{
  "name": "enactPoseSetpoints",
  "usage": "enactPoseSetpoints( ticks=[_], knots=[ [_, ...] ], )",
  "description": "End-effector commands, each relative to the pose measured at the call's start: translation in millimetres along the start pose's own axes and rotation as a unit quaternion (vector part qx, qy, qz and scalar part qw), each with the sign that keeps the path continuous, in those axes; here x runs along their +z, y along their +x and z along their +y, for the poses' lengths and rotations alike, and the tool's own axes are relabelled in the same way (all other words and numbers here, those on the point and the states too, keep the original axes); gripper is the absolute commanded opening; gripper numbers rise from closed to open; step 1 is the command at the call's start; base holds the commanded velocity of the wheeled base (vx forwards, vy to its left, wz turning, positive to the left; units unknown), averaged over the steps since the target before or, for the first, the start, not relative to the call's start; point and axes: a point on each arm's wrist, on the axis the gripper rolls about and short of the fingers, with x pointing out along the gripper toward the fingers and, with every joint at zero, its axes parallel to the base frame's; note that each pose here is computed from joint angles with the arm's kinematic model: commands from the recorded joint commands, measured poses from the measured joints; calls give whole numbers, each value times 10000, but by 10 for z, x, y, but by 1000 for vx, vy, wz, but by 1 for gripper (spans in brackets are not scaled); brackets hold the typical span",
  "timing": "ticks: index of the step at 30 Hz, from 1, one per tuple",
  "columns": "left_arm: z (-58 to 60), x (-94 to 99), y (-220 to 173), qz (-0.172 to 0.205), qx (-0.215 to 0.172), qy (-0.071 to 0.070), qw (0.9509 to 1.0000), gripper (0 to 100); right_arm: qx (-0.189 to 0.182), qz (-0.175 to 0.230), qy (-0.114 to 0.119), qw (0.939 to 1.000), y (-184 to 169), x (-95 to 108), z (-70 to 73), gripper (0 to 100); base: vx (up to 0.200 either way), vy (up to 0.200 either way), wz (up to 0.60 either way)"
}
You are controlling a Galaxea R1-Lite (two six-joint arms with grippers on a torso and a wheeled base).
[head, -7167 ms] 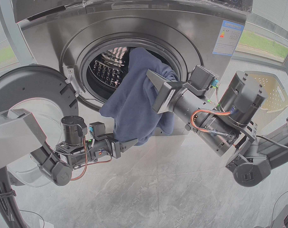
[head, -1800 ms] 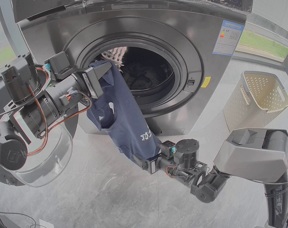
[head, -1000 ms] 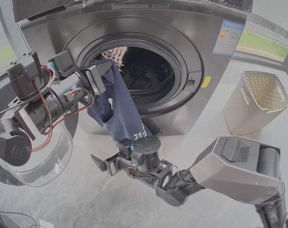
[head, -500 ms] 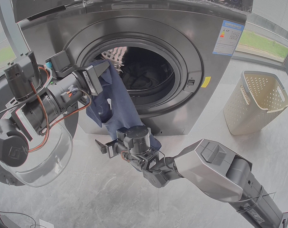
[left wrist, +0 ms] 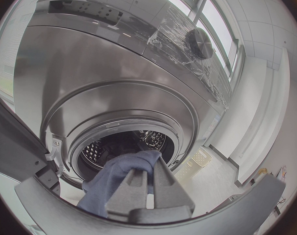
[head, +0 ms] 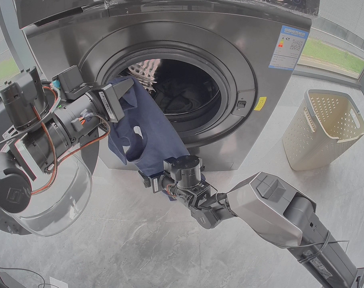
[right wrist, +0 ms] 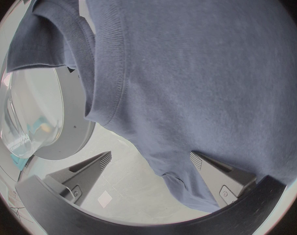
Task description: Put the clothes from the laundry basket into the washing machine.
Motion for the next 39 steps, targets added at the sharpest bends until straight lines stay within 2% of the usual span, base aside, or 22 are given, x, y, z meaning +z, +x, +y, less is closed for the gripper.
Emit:
enactPoseSetpoints(
  ticks=[1,6,10,12,14,23,24,33,36,39],
  knots=[
    [0,0,-7,-1,1,-1,10000,0,48,-38,1,10000,7,12,48,100,0,0,0],
    [-2,0,-7,-9,39,-3,10000,0,68,-174,13,9998,65,114,80,100,0,0,0],
    [-2,5,-10,-19,52,-2,10000,0,-30,-206,11,9998,140,127,51,100,0,0,0],
    [-7,22,-27,-34,49,-2,10000,0,-116,-12,-5,9999,174,18,-8,100,0,0,0],
    [-9,30,-40,-12,54,-3,10000,0,-135,33,-8,9999,176,3,-19,100,0,0,0],
    [-9,24,-64,27,54,-19,10000,0,-324,-7,10,9995,181,-18,-45,100,0,0,0],
    [-10,7,-74,59,53,-22,10000,0,-316,-7,10,9995,181,-19,-37,0,0,0,0],
    [6,-71,-171,210,78,-65,9997,0,-295,-68,69,9995,173,34,-15,0,0,0,0],
    [6,-78,-190,219,74,-126,9997,0,-294,-313,129,9990,152,193,12,0,0,0,0],
    [5,-72,-188,204,71,-133,9997,0,-275,-275,122,9992,27,262,32,0,0,0,0]
  ],
)
